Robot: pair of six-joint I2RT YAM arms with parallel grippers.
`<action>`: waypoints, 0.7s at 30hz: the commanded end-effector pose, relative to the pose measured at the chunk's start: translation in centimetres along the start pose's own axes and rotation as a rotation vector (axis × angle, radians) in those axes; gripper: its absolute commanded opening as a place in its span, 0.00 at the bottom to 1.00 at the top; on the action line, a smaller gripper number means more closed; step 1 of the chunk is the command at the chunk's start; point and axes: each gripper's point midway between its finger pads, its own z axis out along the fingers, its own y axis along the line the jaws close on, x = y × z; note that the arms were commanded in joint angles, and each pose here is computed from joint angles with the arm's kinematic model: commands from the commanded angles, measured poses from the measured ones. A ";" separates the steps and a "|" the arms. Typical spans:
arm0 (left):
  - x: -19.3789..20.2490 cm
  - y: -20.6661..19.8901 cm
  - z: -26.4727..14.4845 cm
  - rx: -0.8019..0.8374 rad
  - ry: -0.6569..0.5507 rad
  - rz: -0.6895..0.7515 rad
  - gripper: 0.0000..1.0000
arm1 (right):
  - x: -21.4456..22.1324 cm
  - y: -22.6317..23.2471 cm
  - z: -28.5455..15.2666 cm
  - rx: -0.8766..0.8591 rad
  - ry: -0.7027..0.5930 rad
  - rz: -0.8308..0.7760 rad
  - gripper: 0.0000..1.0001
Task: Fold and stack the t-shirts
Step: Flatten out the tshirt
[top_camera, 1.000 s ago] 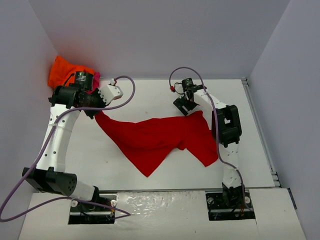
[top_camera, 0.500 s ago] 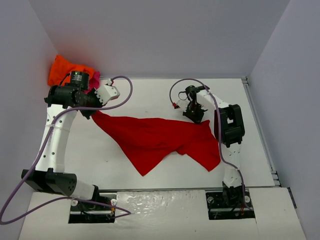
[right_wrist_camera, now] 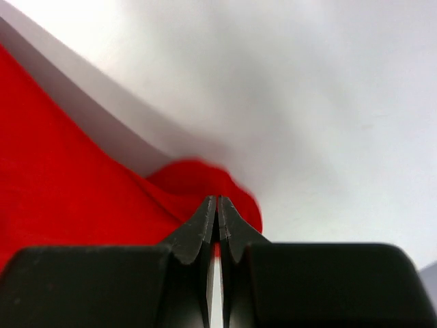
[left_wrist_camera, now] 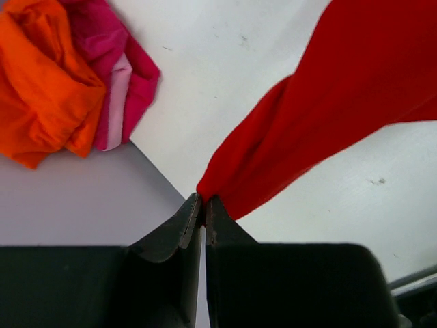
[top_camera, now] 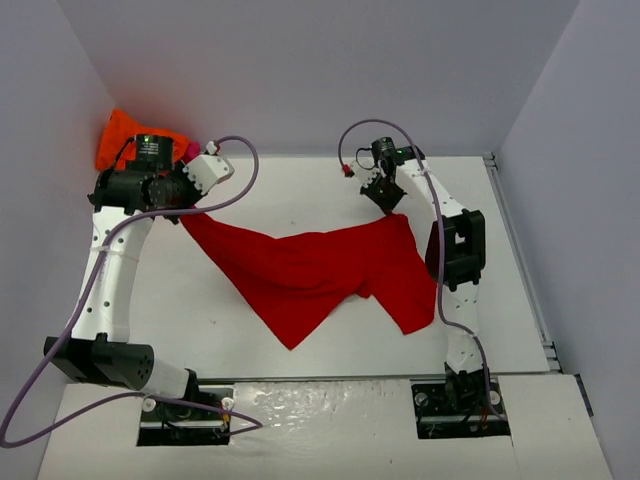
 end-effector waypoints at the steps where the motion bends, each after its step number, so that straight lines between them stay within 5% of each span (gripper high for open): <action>1: -3.0 4.9 -1.3 -0.198 -0.107 -0.072 0.00 | -5.6 -6.3 -8.7 0.287 -0.241 0.103 0.00; 5: -3.3 6.9 1.0 -0.244 -0.069 -0.101 0.00 | -5.9 -8.3 -10.3 0.383 -0.279 0.155 0.00; 14: -2.1 12.4 6.8 -0.440 0.032 -0.174 0.00 | -4.7 -7.7 -3.1 0.358 -0.190 0.209 0.00; 16: -1.7 13.9 7.2 -0.491 0.043 -0.211 0.21 | -5.1 -7.5 -2.6 0.364 -0.189 0.208 0.56; 17: -1.7 14.4 7.4 -0.505 0.029 -0.232 0.48 | -5.0 -8.0 -2.6 0.396 -0.187 0.223 0.87; 18: -1.7 14.8 7.3 -0.516 0.015 -0.249 0.67 | -5.1 -8.5 -2.8 0.425 -0.188 0.230 1.00; 19: -1.9 15.0 6.9 -0.525 -0.010 -0.260 0.77 | -5.2 -9.0 -3.2 0.448 -0.195 0.233 1.00; 21: -3.2 15.3 5.7 -0.547 -0.096 -0.277 0.82 | -5.3 -10.2 -4.2 0.485 -0.218 0.253 1.00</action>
